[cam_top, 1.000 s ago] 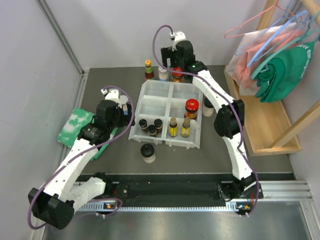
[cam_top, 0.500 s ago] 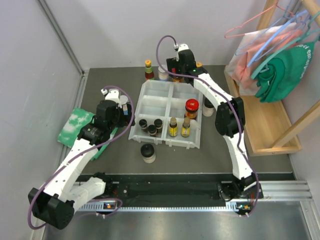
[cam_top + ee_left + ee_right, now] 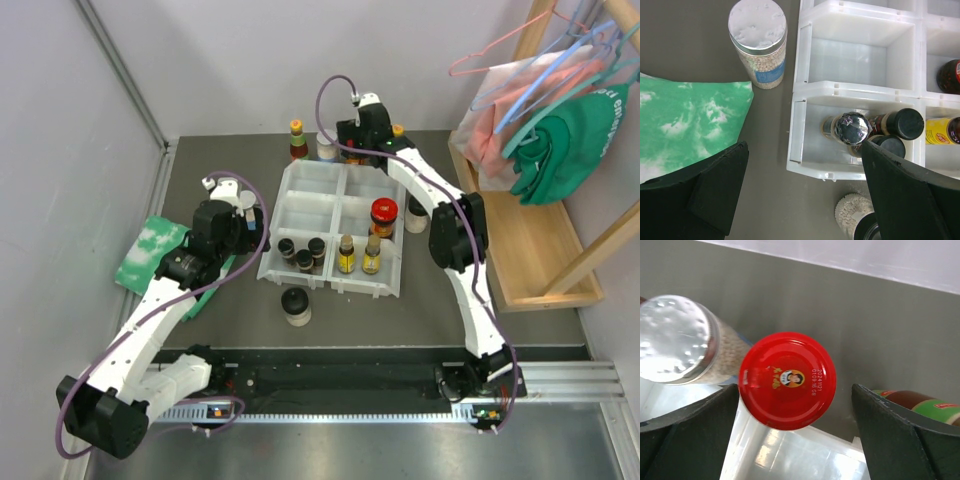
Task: Organize the condiment bottles
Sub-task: Pick up the bottle from the corner of the board.
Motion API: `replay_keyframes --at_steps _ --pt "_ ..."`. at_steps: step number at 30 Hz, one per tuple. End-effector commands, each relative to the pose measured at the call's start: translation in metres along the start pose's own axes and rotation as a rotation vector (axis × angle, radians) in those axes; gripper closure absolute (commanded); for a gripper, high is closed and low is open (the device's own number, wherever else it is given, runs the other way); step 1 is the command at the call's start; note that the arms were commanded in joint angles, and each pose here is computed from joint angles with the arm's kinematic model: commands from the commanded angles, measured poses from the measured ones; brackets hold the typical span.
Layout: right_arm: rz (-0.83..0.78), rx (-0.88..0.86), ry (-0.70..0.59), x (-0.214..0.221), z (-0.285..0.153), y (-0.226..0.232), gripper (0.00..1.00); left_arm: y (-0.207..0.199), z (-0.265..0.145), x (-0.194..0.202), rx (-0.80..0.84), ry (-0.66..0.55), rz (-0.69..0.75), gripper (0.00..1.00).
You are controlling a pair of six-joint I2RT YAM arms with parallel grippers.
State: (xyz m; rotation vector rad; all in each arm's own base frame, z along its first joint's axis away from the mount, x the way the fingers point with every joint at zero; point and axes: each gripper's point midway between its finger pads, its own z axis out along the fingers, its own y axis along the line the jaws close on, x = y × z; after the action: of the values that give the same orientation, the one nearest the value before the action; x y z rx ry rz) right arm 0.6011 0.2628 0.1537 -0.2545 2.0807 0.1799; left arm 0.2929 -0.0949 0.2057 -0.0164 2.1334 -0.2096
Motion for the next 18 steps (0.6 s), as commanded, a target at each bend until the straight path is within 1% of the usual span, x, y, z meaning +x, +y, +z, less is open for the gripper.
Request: replay_keyframes --at_steps 1,8,12,15,16,18 --pt "0.041 -0.007 -0.071 -0.019 0.01 -0.005 0.08 -0.002 0.0 -0.006 0.013 -0.021 -0.013 0.01" --pt "0.05 -0.019 -0.117 -0.028 0.012 -0.003 0.13 -0.001 0.002 -0.004 0.008 -0.013 -0.009 0.01" --pt "0.048 -0.03 -0.122 -0.028 0.014 0.0 0.16 -0.002 0.002 -0.004 0.011 -0.012 -0.013 0.01" --pt "0.05 -0.027 -0.114 -0.027 0.016 -0.001 0.24 -0.002 0.002 -0.004 0.01 -0.013 -0.013 0.01" --pt "0.051 -0.028 -0.114 -0.027 0.016 -0.001 0.29 -0.002 0.003 -0.003 0.01 -0.009 -0.013 0.01" --pt "0.061 -0.031 -0.106 -0.024 0.017 0.0 0.34 -0.002 0.002 -0.004 0.011 -0.012 -0.013 0.01"
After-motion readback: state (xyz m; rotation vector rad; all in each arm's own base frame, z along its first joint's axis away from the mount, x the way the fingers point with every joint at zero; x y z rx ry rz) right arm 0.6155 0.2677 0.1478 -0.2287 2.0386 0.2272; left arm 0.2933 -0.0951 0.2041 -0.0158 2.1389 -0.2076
